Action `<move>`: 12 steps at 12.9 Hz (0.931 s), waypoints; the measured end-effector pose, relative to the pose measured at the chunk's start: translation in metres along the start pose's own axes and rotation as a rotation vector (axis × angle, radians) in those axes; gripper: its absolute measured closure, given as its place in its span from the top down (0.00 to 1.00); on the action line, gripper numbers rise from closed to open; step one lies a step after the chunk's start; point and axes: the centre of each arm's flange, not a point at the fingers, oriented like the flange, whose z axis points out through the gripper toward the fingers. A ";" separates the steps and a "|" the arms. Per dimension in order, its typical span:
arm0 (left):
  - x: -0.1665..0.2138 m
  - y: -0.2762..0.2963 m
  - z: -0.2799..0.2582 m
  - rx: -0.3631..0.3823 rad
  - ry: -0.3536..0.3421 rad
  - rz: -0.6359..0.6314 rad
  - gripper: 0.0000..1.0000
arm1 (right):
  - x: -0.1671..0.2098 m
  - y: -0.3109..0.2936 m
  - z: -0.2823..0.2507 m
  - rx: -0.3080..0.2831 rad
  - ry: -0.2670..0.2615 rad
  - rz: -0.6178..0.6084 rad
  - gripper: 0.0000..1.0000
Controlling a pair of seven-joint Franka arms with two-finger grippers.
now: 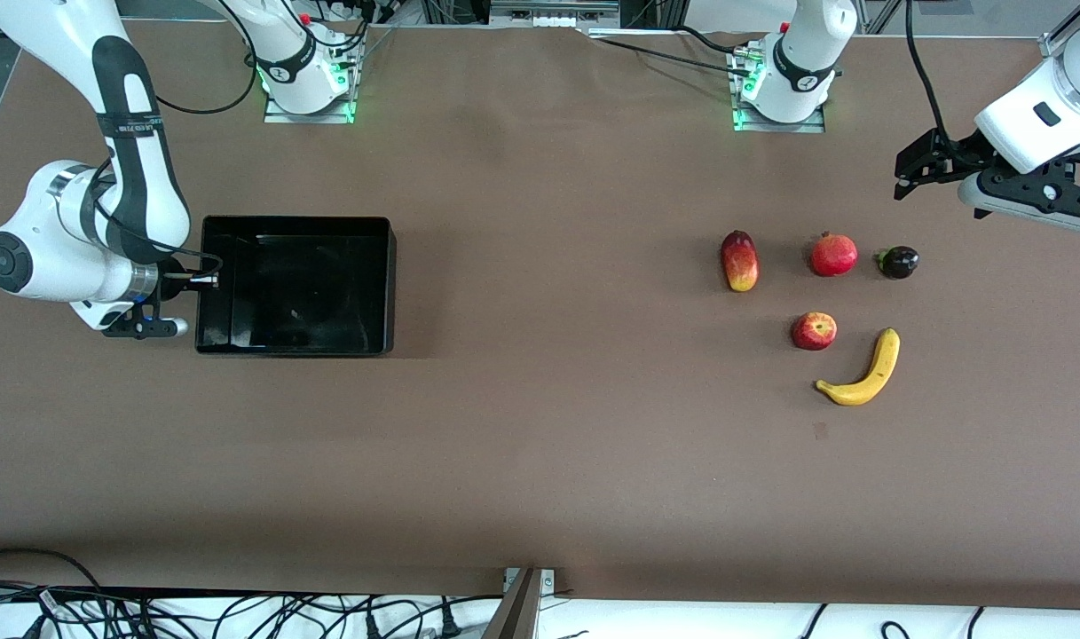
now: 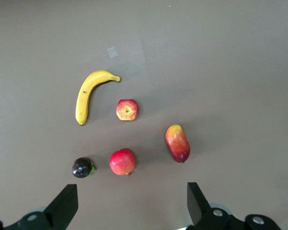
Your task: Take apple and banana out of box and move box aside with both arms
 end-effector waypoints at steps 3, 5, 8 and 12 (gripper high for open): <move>0.018 0.002 0.009 -0.003 -0.013 -0.030 1.00 | -0.002 -0.002 -0.012 0.014 -0.004 -0.004 0.42; 0.027 0.001 0.020 -0.006 -0.033 -0.031 1.00 | 0.000 -0.010 -0.052 0.040 -0.027 -0.021 0.65; 0.027 0.003 0.019 -0.006 -0.040 -0.028 1.00 | -0.009 -0.032 -0.160 0.033 -0.071 -0.034 0.97; 0.025 0.004 0.019 -0.008 -0.058 -0.028 1.00 | -0.042 -0.067 -0.271 0.006 -0.059 -0.066 1.00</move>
